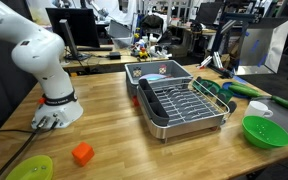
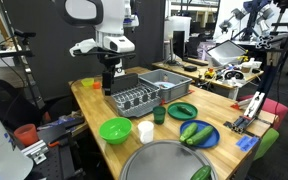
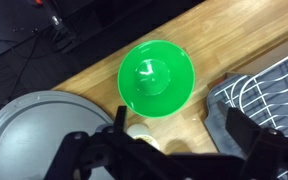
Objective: Pick up the mug cup and pour it's content in the bowl
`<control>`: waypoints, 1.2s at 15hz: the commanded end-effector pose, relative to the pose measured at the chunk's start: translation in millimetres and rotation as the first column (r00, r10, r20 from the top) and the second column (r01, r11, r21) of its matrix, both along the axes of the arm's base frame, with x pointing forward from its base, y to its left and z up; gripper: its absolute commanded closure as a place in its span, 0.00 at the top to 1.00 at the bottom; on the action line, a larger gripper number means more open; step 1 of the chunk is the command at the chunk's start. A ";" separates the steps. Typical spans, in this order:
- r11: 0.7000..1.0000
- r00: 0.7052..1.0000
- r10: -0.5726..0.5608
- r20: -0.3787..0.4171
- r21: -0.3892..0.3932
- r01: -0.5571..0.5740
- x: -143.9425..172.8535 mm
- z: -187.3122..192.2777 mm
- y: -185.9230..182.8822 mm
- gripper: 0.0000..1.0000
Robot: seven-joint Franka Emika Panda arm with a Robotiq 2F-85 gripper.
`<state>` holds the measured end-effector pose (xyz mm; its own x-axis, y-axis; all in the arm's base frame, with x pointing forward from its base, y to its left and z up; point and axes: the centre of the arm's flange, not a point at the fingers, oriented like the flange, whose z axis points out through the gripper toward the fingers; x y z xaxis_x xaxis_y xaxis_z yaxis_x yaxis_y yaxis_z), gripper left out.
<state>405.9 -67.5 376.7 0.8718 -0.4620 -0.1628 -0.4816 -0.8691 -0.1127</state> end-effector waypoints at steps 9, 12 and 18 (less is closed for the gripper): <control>0.750 0.796 -0.593 -0.120 0.277 0.600 30.4 -114.2 -109.1 1.00; 0.772 0.812 -0.569 -0.125 0.257 0.581 25.8 -113.0 -107.0 1.00; 0.684 0.743 -0.655 -0.139 0.309 0.661 31.1 -121.2 -119.2 1.00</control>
<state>433.2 -176.4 265.0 0.4192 -0.8170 -0.3960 -0.9016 -0.3233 -0.2874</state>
